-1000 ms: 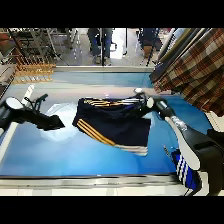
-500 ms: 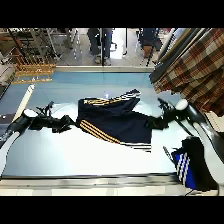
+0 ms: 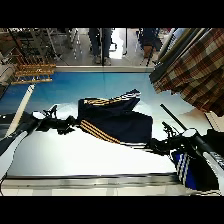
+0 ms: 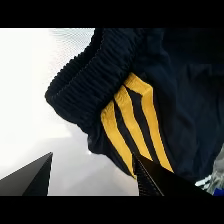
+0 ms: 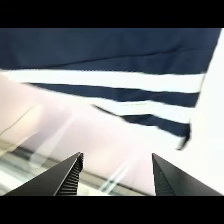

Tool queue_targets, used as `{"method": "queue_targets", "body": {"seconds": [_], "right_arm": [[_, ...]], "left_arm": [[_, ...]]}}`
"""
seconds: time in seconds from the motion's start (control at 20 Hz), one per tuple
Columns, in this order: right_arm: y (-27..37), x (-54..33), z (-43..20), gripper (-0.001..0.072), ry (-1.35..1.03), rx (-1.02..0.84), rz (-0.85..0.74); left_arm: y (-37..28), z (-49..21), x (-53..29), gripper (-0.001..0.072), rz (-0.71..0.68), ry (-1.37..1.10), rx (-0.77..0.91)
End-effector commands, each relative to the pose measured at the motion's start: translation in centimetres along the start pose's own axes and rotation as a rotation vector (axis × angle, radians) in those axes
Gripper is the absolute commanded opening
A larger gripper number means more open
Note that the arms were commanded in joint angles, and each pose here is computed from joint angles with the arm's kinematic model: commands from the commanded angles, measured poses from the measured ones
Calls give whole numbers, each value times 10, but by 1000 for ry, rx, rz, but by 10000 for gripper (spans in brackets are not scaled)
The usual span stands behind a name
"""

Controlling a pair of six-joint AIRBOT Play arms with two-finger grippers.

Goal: Fold the clothes and pants, and hang the long-sleeved shirts on hangers.

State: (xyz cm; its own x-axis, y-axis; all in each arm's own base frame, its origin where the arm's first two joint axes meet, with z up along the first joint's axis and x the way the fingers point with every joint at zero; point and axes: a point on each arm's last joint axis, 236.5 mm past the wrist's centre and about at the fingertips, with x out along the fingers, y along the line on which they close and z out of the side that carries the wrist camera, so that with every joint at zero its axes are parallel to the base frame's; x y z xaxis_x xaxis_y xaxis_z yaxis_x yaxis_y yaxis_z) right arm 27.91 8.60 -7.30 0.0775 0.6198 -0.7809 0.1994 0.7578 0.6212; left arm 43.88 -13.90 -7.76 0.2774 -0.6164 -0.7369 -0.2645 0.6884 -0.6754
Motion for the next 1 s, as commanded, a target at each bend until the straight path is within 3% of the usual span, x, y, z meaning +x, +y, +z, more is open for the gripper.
{"method": "queue_targets", "body": {"seconds": [0.0, 0.15, 0.2, 0.3, 0.35, 0.4, 0.45, 0.55, 0.6, 0.65, 0.7, 0.75, 0.95], "right_arm": [[-22, 0, -7, 525, 5, 37, -72], [-25, 3, 4, 525, -34, 52, -71], [-25, 6, 7, 525, -36, 67, -63], [-27, 14, 17, 523, -60, 104, -43], [-28, 16, 24, 518, -86, 119, -35], [-28, 18, 33, 499, -118, 128, -23], [-26, 18, 40, 466, -146, 133, -11], [-25, 16, 51, 361, -191, 152, 0], [-24, 16, 53, 240, -200, 156, 5], [-23, 16, 54, 183, -202, 159, 9], [-23, 16, 53, 63, -202, 158, 9], [-22, 16, 53, 18, -198, 158, 11], [-8, 11, 38, 15, -150, 31, 35]], "left_arm": [[-1, 9, 10, 544, 4, -47, -53], [4, 15, 19, 455, 11, -71, -104], [5, 15, 22, 455, 5, -70, -119], [5, 20, 26, 339, -11, -86, -148], [3, 25, 26, 337, -22, -106, -165], [0, 30, 26, 247, -37, -127, -183], [-2, 35, 25, 96, -52, -144, -200], [-6, 41, 24, 36, -74, -168, -226], [-7, 41, 24, 9, -79, -168, -230], [-8, 40, 24, 9, -80, -166, -230], [-9, 39, 24, 9, -84, -157, -232], [-10, 37, 24, 8, -87, -149, -233], [-20, 24, 18, 5, -104, -100, -118]]}}
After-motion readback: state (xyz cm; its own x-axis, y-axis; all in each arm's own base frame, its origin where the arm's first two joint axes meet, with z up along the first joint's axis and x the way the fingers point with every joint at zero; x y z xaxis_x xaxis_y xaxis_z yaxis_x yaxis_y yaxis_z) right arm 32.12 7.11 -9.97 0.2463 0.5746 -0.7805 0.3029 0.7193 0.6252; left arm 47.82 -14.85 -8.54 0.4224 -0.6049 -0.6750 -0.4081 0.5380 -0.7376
